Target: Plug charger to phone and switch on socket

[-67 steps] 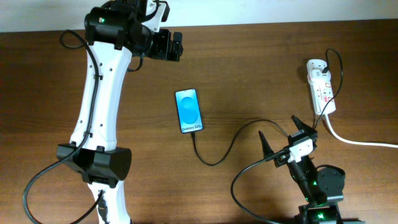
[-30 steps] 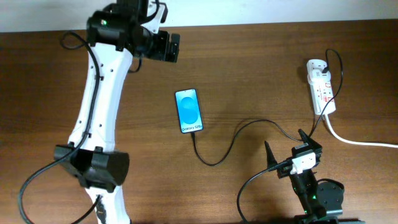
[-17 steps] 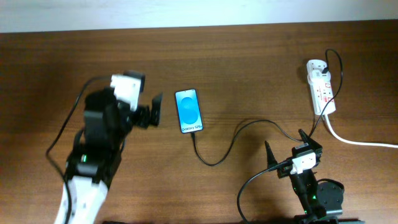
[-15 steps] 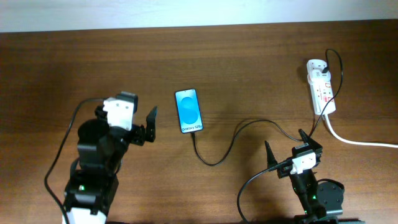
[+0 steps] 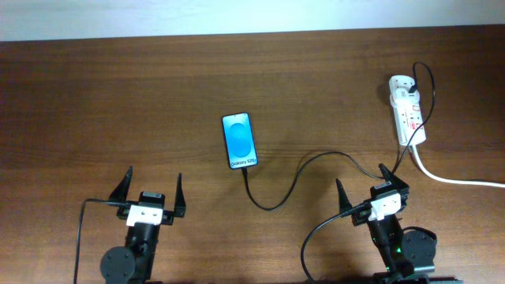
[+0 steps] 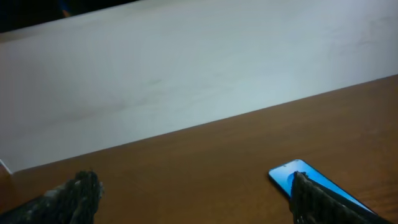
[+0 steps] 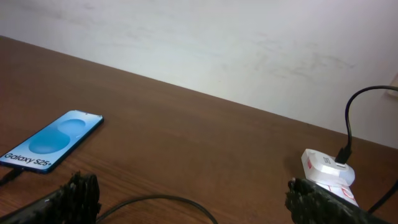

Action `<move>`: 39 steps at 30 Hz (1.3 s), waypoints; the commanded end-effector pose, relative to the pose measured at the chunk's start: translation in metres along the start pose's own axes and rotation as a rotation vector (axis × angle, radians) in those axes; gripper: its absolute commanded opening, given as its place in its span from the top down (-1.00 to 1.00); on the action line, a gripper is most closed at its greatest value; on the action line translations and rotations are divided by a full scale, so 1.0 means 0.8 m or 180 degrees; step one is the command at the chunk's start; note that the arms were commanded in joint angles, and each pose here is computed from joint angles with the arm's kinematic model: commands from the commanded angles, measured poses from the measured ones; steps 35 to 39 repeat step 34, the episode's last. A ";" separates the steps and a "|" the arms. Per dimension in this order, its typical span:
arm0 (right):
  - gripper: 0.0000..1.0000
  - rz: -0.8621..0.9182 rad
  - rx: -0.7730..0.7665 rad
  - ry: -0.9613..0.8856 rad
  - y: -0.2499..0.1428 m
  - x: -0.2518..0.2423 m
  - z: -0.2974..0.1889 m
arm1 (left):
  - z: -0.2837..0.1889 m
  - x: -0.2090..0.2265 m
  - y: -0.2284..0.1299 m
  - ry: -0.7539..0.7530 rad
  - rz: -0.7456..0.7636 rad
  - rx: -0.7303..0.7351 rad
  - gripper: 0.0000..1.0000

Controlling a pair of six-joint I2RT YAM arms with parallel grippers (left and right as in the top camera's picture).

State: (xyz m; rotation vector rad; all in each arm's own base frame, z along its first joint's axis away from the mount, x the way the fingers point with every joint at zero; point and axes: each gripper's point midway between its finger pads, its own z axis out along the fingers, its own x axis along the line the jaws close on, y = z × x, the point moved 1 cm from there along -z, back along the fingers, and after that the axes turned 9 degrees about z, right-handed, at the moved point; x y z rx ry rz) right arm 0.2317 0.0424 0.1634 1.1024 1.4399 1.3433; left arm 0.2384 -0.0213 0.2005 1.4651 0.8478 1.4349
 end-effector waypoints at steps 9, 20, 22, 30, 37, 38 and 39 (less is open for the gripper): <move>-0.97 0.0016 0.0011 -0.0026 -0.003 -0.002 0.000 | -0.008 -0.016 -0.047 -0.0128 -0.0006 0.0399 -0.99; -0.97 0.0016 0.0011 -0.0026 -0.003 -0.002 0.000 | -0.008 -0.016 -0.047 -0.0128 -0.0006 0.0400 -0.99; -0.97 0.0016 0.0011 -0.0025 -0.003 -0.002 0.000 | -0.008 -0.016 -0.047 -0.0128 -0.0006 0.0400 -0.99; -0.97 0.0016 0.0011 -0.0026 -0.003 -0.002 0.000 | -0.008 -0.016 -0.047 -0.0128 -0.0006 0.0400 -0.99; -0.97 0.0018 0.0020 -0.0026 -0.004 -0.002 0.000 | -0.008 -0.016 -0.048 -0.0130 -0.0007 0.0406 -0.99; -0.97 0.0018 0.0020 -0.0026 -0.004 -0.002 0.000 | -0.008 -0.016 -0.048 -0.0130 -0.0007 0.0406 -0.99; -0.97 0.0018 0.0020 -0.0026 -0.004 -0.002 0.000 | -0.008 -0.016 -0.048 -0.0130 -0.0007 0.0406 -0.99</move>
